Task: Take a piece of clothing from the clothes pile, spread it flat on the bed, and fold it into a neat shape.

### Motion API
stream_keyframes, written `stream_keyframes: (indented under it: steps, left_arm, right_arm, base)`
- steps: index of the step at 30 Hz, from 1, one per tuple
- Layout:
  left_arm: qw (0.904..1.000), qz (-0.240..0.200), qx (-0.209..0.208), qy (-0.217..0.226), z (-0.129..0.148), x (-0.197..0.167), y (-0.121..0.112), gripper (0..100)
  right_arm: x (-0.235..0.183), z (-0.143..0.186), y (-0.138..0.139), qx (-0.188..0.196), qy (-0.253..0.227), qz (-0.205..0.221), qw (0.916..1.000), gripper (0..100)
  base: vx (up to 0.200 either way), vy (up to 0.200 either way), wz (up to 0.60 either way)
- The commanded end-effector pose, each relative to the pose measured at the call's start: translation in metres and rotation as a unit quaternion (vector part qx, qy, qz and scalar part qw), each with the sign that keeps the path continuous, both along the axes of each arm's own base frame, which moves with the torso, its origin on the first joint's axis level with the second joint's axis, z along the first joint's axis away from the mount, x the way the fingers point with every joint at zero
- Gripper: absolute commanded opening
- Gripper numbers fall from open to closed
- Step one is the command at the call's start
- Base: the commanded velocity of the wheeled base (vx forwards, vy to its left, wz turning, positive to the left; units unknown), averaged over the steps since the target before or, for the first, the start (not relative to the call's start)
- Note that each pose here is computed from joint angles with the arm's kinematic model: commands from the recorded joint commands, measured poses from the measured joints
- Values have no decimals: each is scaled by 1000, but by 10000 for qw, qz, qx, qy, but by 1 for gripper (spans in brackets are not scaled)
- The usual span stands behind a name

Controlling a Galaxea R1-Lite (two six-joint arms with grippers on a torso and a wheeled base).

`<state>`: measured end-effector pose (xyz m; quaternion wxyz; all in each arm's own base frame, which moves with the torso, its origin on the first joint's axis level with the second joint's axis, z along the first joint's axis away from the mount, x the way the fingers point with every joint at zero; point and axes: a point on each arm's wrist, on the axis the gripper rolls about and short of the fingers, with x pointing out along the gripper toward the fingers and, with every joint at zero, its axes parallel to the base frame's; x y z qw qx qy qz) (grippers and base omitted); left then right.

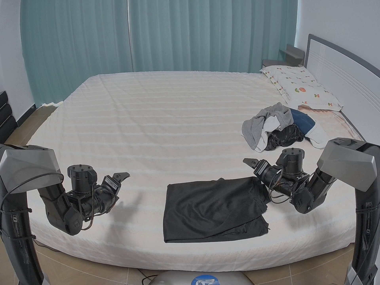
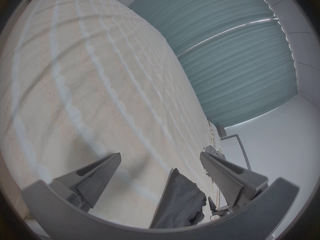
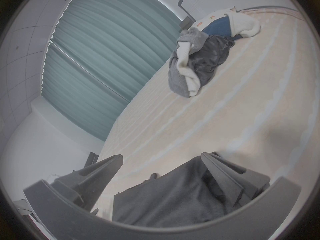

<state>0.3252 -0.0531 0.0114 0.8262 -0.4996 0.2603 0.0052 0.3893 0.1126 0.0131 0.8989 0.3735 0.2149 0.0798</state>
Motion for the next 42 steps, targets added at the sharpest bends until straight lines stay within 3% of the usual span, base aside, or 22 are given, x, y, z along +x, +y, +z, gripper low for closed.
stream_keyframes:
  steps: [1, 6, 7, 12, 23, 27, 28, 36, 42]
  left_arm:
    - [10000, -6, -2, 3, 0, 0, 0, 100]
    - [10000, -12, -5, 3, 0, 0, 0, 100]
    - [10000, -12, -4, 11, -1, 0, 0, 100]
    - [10000, -40, -16, 21, -1, 0, 0, 100]
    - [10000, -82, -23, 46, -3, 0, -3, 100]
    - [9999, -89, -21, 53, -4, 0, -4, 100]
    - [9999, -89, -21, 53, -4, 0, -4, 100]
    - [9999, -89, -20, 61, -4, 0, -4, 100]
    - [9999, -89, -21, 53, -4, 0, -4, 100]
  right_arm:
    - [-3, 3, -17, -94, -25, -98, 9999, 100]
    - [-24, -8, -24, 9, 75, 220, 9997, 100]
    - [-35, -12, -26, -46, 41, 478, 9988, 100]
    - [-53, -18, -28, -393, -93, 934, 9948, 100]
    - [-56, -28, -16, -378, -34, 1300, 9908, 100]
    - [-61, -40, -13, -609, 78, 1445, 9876, 100]
    - [-61, -40, -13, -609, 78, 1445, 9876, 0]
    - [-89, -41, -27, -1162, 247, 1671, 9788, 0]
    - [-104, -34, -36, -1134, 305, 1898, 9748, 0]
  base:
    - [0, 0, 0]
    - [0, 0, 0]
    - [0, 0, 0]
    - [0, 0, 0]
    - [0, 0, 0]
    - [0, 0, 0]
    - [0, 0, 0]
    - [0, 0, 0]
    - [0, 0, 0]
